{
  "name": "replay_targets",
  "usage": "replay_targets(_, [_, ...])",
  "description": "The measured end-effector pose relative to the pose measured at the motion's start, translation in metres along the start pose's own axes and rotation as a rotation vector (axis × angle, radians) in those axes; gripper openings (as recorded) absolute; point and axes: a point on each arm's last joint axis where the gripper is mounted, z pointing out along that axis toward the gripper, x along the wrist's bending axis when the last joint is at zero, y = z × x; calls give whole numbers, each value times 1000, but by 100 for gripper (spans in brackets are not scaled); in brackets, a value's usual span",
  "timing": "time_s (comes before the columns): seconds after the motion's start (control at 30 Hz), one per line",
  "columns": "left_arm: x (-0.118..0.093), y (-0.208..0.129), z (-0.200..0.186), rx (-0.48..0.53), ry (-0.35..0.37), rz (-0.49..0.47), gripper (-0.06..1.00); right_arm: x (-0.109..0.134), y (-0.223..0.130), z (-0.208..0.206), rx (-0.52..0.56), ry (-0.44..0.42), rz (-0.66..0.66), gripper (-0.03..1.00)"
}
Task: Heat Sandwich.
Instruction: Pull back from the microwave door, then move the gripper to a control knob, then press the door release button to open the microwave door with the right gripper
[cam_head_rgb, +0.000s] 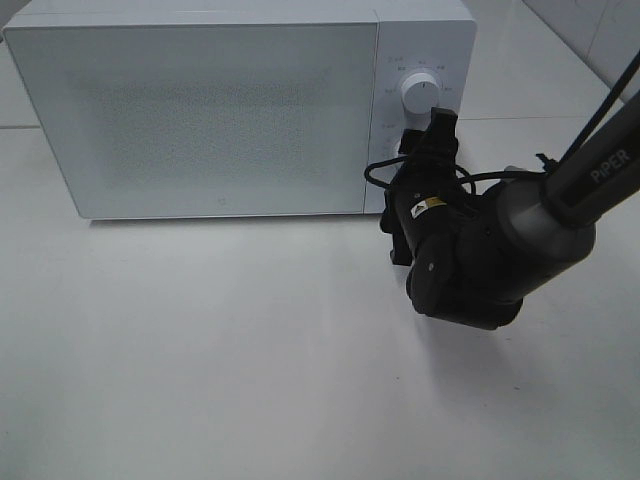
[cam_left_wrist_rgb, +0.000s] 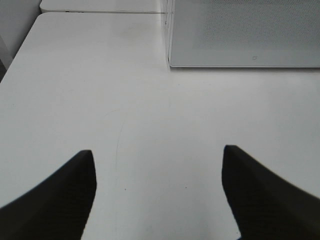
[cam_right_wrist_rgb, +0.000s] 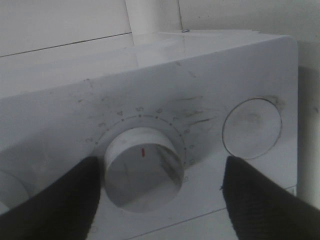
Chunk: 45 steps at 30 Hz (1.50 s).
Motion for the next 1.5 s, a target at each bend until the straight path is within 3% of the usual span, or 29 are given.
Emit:
replay_targets(0.17, [0,0,0,0,0,0,65,14,-1,-7,36,31,-91,74])
replay_targets(0.53, [0,0,0,0,0,0,65,21,13,-39,132,32,-229,75])
replay_targets(0.97, [0,0,0,0,0,0,65,25,42,-87,196,20,-533,75])
replay_targets(1.23, [0,0,0,0,0,0,65,51,40,-100,220,134,-795,75])
replay_targets(1.5, [0,0,0,0,0,0,65,61,36,-102,317,21,-1037,75])
